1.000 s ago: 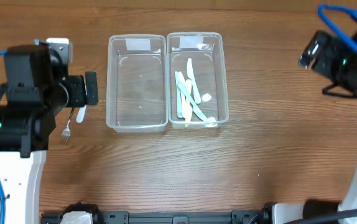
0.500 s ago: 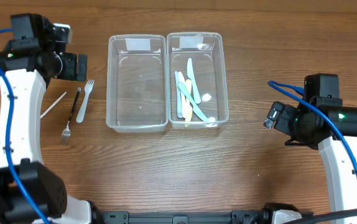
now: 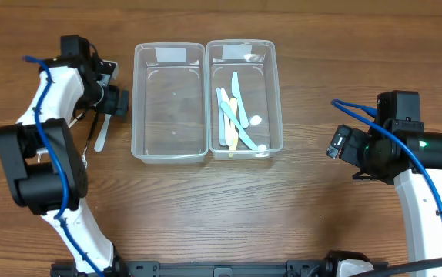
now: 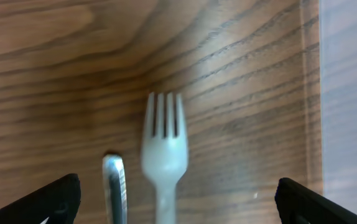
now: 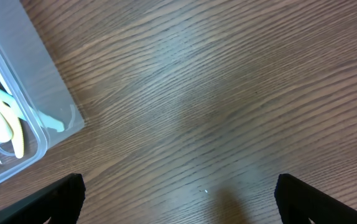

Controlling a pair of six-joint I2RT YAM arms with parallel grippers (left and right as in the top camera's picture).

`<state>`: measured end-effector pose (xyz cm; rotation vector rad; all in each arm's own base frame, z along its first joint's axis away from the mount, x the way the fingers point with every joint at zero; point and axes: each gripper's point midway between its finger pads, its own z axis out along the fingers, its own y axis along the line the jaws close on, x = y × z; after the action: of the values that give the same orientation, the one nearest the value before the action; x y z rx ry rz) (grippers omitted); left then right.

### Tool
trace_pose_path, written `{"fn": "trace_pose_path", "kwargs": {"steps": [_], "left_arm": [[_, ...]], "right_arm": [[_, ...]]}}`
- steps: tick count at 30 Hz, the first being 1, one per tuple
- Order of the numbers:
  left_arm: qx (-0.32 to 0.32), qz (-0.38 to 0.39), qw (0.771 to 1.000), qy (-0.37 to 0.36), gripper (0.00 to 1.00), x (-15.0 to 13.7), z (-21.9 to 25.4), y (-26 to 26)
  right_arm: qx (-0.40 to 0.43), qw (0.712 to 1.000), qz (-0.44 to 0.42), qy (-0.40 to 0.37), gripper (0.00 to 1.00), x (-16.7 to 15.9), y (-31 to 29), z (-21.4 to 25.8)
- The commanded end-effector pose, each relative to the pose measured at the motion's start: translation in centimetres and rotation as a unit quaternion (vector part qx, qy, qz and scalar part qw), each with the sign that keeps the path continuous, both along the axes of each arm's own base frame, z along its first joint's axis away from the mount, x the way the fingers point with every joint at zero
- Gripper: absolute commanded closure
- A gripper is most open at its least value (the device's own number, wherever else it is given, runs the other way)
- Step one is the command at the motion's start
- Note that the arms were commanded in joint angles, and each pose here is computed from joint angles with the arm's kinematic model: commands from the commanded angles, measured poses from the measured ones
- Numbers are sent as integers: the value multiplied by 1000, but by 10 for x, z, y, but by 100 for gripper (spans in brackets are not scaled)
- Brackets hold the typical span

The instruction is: Pack container

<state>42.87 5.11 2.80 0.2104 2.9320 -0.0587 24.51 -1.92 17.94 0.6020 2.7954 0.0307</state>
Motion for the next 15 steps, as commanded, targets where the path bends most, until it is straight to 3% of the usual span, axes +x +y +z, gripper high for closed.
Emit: {"fn": "trace_pose_path", "kwargs": {"steps": [1,10,15], "left_arm": [[-2,6,1000,1,0,11,-14,-8],[15,1,1000,14,0,12,-31,-15],[22,7,999,24,20,8,-33,-12]], "right_arm": [[1,1000,2,-12,0,0,1,5],[1,1000,2,-13,0,0,1,5],[1,1000,2,-13,0,0,1,5]]}}
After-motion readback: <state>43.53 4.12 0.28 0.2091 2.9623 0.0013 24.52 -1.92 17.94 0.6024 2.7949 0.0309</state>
